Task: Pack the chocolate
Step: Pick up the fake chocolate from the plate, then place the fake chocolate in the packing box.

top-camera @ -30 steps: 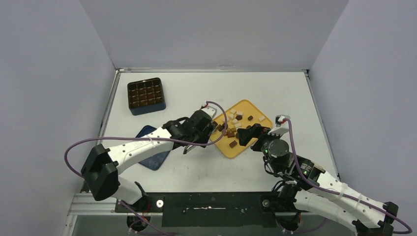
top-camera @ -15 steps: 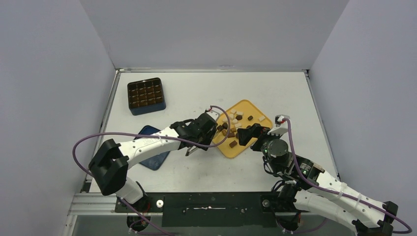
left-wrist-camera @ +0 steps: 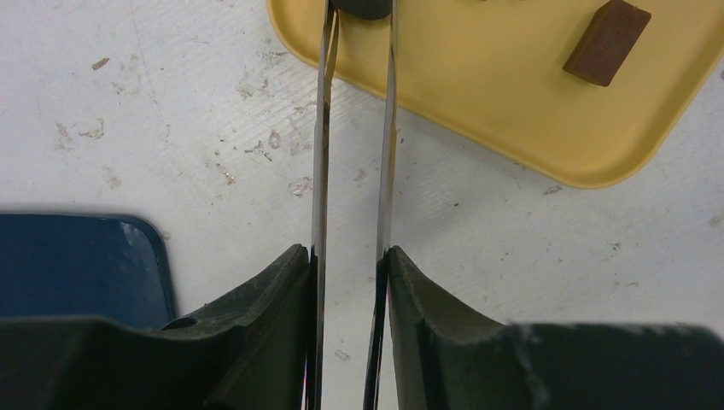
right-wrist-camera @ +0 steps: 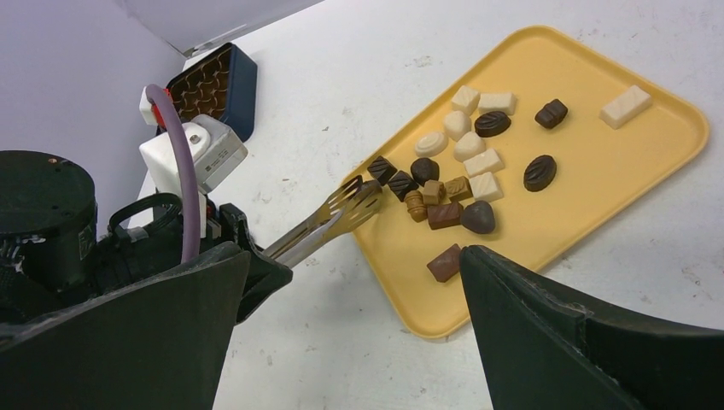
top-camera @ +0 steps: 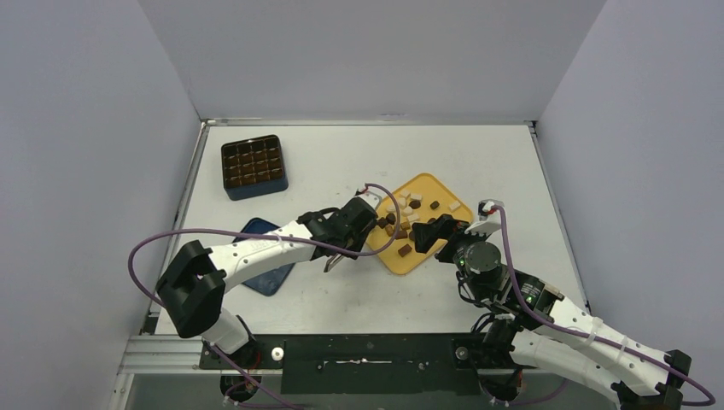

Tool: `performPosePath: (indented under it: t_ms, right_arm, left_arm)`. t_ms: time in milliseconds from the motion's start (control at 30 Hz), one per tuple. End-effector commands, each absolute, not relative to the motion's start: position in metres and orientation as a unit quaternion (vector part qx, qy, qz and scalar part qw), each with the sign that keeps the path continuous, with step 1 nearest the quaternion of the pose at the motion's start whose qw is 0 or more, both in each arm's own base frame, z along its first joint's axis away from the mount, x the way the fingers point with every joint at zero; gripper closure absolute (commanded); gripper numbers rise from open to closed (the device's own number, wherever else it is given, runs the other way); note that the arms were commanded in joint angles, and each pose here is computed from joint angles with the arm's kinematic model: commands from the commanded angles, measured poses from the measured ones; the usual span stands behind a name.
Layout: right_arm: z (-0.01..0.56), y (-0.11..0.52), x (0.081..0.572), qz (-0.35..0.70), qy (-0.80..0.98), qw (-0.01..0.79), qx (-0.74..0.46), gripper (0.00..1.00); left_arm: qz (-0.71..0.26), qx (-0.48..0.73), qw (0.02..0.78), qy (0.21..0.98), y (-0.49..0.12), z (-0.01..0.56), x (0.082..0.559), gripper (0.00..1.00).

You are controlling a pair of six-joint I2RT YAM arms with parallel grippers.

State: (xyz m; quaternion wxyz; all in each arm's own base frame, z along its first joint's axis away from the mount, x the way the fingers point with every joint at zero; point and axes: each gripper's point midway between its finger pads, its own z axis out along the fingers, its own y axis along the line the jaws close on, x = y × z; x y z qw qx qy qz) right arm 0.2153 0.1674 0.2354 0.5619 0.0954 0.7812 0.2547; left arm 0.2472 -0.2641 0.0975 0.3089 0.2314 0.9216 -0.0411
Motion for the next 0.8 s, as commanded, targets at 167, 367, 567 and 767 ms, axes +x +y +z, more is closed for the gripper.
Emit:
performPosePath:
  t_ms: [167,367,567,767]
  right_arm:
    - [0.241,0.173,0.215,0.274,0.773,0.563,0.103,0.0]
    - [0.238,0.179,0.215,0.283,0.774,0.557,0.099,0.0]
    - [0.233,0.185,0.215,0.284,0.782,0.547,0.091,0.0]
    - [0.232,0.188,0.214,0.291,0.782,0.544,0.089,0.0]
  left_arm:
    - [-0.069,0.198,0.394,0.895,-0.268,0.164,0.263,0.72]
    - [-0.028,0.184,0.423,0.887,-0.25,0.197,0.283,0.73]
    - [-0.01,0.123,0.439,0.89,-0.206,0.221,0.33,0.75]
    - [0.018,0.043,0.431,0.901,-0.144,0.226,0.366,0.75]
